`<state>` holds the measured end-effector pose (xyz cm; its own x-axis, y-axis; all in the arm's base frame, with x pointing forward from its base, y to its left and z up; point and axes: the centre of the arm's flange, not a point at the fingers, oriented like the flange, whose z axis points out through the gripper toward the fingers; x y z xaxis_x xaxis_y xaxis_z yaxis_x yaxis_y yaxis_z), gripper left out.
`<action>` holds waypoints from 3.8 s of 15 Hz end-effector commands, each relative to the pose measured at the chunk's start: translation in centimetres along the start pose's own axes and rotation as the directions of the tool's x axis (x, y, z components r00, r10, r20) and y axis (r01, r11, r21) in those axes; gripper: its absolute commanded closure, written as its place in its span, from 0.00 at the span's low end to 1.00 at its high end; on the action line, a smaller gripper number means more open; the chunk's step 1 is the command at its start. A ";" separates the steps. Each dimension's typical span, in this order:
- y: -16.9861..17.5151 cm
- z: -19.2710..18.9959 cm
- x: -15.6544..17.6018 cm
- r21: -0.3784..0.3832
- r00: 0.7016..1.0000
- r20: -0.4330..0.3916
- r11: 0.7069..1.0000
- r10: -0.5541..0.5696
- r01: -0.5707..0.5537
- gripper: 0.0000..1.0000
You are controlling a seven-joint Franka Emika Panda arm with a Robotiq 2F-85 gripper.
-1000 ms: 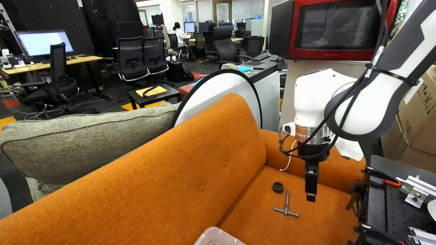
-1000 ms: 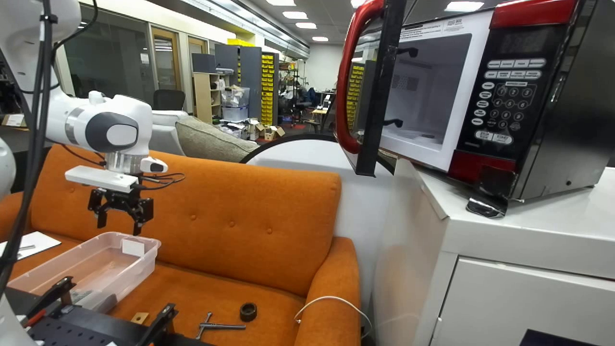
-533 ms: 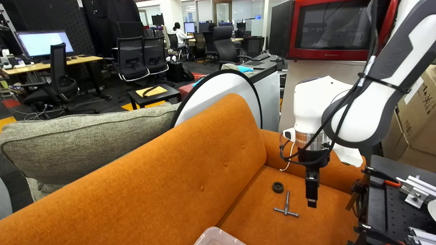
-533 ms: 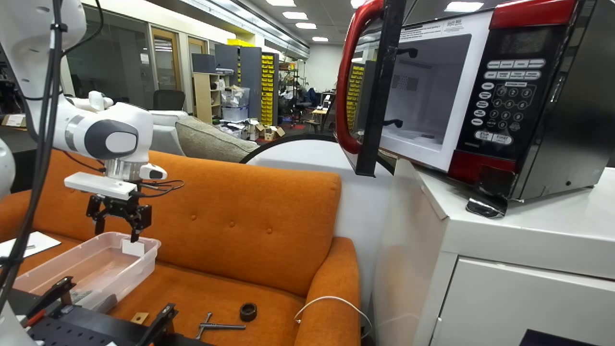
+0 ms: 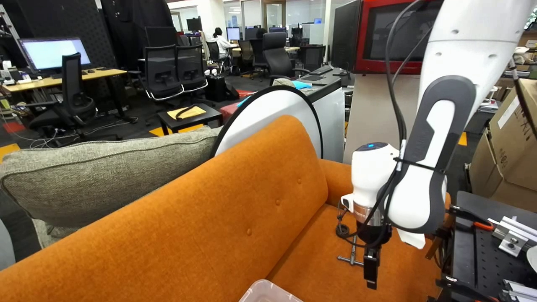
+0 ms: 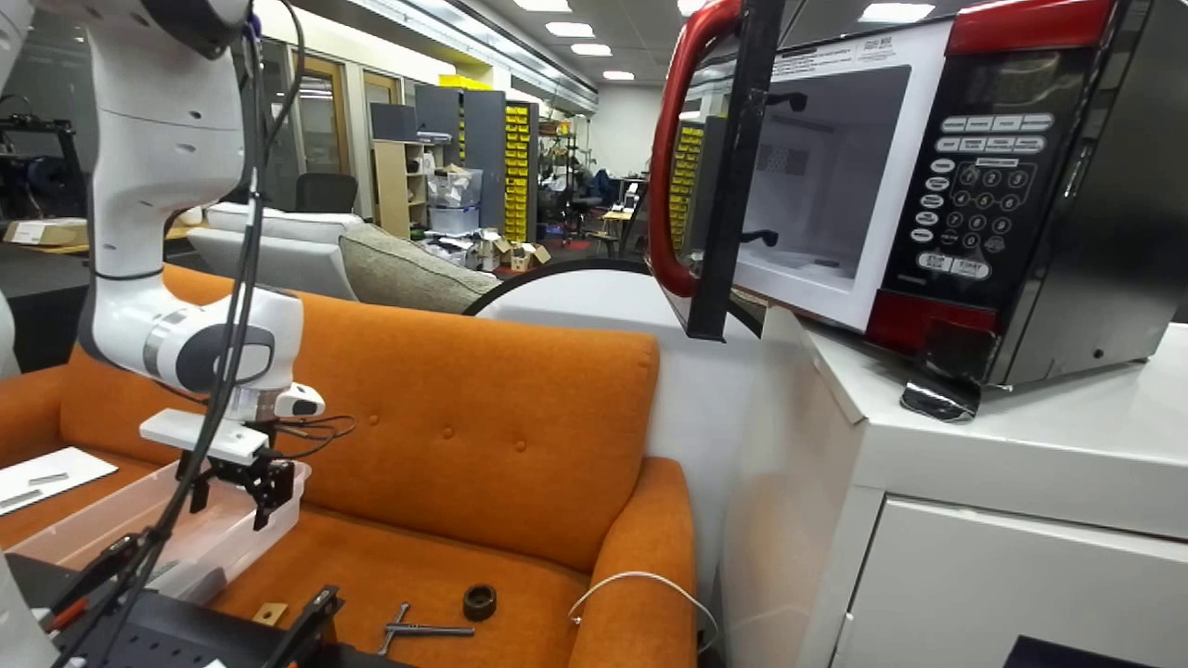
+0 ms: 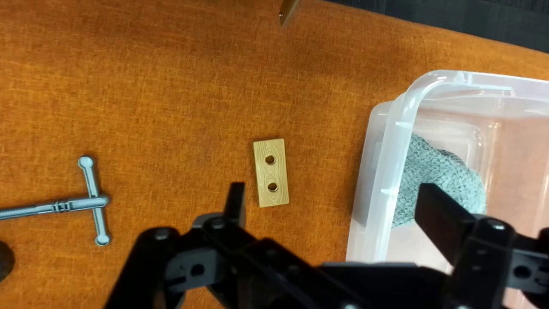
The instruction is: Pick the objects on the sofa and put them in the storage box
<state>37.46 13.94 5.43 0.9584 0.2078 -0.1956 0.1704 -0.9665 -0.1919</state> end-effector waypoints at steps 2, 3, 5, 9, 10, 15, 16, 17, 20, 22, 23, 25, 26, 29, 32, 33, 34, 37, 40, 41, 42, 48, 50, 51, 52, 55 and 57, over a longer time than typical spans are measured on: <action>0.0 2.7 0.9 0.012 1.000 0.028 1.000 0.001 -0.001 0.00; 0.0 3.5 1.3 0.016 1.000 0.031 1.000 0.002 -0.002 0.00; 0.0 3.6 1.7 0.018 1.000 0.026 1.000 0.003 -0.004 0.00; 0.0 3.7 1.9 0.009 1.000 0.007 1.000 -0.021 0.021 0.00; 0.1 4.1 2.0 -0.005 1.000 0.015 1.000 -0.024 0.024 0.00; 1.8 8.1 3.4 -0.038 0.999 0.000 0.998 -0.052 0.052 0.00; 2.1 9.0 3.7 -0.036 0.999 0.004 0.998 -0.053 0.053 0.00; 2.1 9.9 4.0 -0.030 0.998 -0.001 0.998 -0.056 0.056 0.00; 1.9 12.7 4.9 -0.019 0.998 0.005 0.997 -0.069 0.070 0.00; 1.7 14.2 5.4 -0.022 0.997 0.018 0.997 -0.076 0.076 0.00; 1.6 15.0 5.6 -0.025 0.996 0.025 0.996 -0.082 0.083 0.00; 1.0 16.4 6.2 -0.031 0.994 0.044 0.994 -0.102 0.103 0.00; 0.7 17.0 6.4 -0.043 0.991 0.052 0.991 -0.121 0.123 0.00; 0.0 18.7 7.0 -0.061 0.987 0.075 0.987 -0.144 0.149 0.00; -0.2 19.9 7.3 -0.083 0.983 0.095 0.983 -0.157 0.165 0.00; -0.2 20.4 7.4 -0.089 0.982 0.103 0.982 -0.159 0.168 0.00; -0.2 20.8 7.4 -0.096 0.980 0.112 0.980 -0.162 0.173 0.00; -0.5 22.0 7.7 -0.101 0.977 0.128 0.977 -0.172 0.185 0.00; -0.4 23.0 8.0 -0.102 0.976 0.141 0.978 -0.168 0.183 0.00; -0.2 23.3 8.1 -0.103 0.976 0.144 0.978 -0.164 0.180 0.00; -0.1 23.4 8.2 -0.104 0.976 0.146 0.978 -0.162 0.178 0.00; 0.3 24.6 8.6 -0.096 0.974 0.161 0.980 -0.158 0.175 0.06; 0.5 24.9 8.8 -0.096 0.974 0.160 0.980 -0.158 0.175 0.28; 0.6 24.9 8.9 -0.097 0.975 0.159 0.980 -0.157 0.174 0.36; 0.7 24.7 9.0 -0.100 0.975 0.157 0.980 -0.156 0.173 0.43; 1.4 24.2 9.1 -0.108 0.976 0.162 0.980 -0.149 0.167 0.65; 2.0 23.6 8.9 -0.112 0.977 0.159 0.981 -0.142 0.161 0.79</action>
<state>40.84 17.93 -19.89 0.8749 0.3739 -0.3080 0.3547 -0.9275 -0.1184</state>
